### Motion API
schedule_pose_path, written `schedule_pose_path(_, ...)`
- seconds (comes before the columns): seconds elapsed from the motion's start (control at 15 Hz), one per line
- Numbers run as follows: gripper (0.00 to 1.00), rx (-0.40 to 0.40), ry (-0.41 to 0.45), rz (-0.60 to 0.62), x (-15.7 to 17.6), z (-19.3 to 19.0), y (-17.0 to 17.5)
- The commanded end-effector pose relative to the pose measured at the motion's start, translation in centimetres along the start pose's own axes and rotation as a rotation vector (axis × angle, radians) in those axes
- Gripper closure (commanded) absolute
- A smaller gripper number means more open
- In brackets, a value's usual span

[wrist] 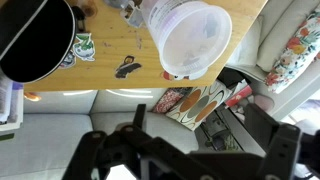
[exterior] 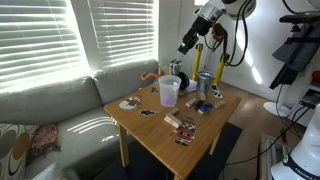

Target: Empty the plastic cup into the silver cup then stack the cups

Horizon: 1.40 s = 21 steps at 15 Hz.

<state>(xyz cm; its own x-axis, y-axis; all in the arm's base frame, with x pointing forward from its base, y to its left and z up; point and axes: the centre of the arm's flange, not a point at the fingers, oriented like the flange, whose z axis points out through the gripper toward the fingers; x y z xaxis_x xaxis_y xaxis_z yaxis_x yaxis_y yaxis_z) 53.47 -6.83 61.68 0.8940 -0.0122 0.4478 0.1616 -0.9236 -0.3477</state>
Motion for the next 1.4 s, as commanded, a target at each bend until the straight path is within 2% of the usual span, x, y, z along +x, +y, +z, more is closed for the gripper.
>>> schedule_pose_path(0.0,0.00,0.000,0.000,0.000,0.0,0.0,0.0)
schedule_pose_path(0.67,0.00,0.000,0.000,0.000,0.0,0.0,0.0)
schedule_pose_path(0.8,0.00,-0.010,-0.018,0.047,0.0,0.0,-0.1)
schedule_pose_path(1.0,0.00,0.041,-0.111,0.112,1.2,1.3,-2.8)
schedule_pose_path(1.13,0.00,0.040,-0.188,0.139,1.8,2.5,-5.0)
schedule_pose_path(1.27,0.00,-0.012,-0.261,0.156,2.2,3.9,-6.8)
schedule_pose_path(1.33,0.00,-0.070,-0.280,0.159,2.4,4.9,-7.3)
